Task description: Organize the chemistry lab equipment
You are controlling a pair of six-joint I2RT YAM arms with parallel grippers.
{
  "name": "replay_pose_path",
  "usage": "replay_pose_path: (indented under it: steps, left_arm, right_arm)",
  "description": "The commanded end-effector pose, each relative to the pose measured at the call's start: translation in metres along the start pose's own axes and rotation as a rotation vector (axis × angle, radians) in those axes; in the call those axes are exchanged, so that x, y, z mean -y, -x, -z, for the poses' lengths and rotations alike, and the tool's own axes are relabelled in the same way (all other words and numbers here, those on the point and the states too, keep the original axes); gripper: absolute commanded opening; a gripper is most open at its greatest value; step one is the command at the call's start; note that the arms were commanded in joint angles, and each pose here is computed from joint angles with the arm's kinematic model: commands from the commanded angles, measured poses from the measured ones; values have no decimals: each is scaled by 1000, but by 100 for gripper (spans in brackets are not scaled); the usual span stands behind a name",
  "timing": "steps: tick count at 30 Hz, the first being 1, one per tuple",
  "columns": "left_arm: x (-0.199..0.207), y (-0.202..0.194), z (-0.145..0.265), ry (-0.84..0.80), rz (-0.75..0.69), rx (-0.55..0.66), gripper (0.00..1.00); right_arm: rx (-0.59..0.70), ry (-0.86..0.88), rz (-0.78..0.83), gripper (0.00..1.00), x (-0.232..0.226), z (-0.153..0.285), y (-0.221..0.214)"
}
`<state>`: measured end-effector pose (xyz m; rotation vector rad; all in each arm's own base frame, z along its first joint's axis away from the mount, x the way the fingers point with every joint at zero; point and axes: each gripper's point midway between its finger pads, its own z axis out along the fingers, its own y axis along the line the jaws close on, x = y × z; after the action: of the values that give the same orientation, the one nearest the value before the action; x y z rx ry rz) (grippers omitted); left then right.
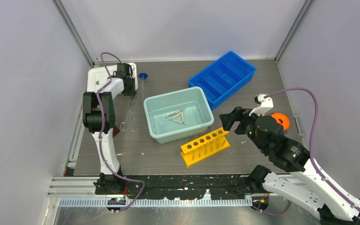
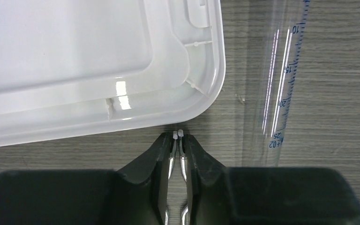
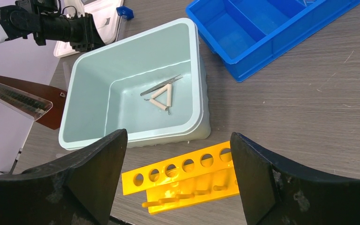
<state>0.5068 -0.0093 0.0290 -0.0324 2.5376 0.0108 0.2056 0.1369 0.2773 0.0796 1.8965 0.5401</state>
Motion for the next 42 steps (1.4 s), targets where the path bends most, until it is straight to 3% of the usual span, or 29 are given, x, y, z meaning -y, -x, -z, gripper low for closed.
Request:
replay_pose_path:
  steps: [1, 6, 18, 26, 34, 42]
  left_arm:
    - [-2, 14, 14, 2, -12, 30, 15]
    - [-10, 19, 38, 45, 7, 41, 0]
    - [-16, 35, 96, 81, 58, 85, 0]
    - [-14, 36, 130, 70, 106, 113, 0]
    - [-5, 57, 196, 12, 151, 211, 0]
    - [22, 66, 278, -157, 235, 300, 0]
  right_arm:
    - [79, 32, -13, 87, -12, 0, 25]
    - [69, 34, -28, 88, -18, -6, 25]
    - [32, 79, -78, 88, -42, -19, 29]
    - [-37, 163, -73, 82, -81, -58, 17]
    - [-93, 249, -95, 77, -129, -104, 14]
    - [-184, 397, -130, 74, -201, -129, -6]
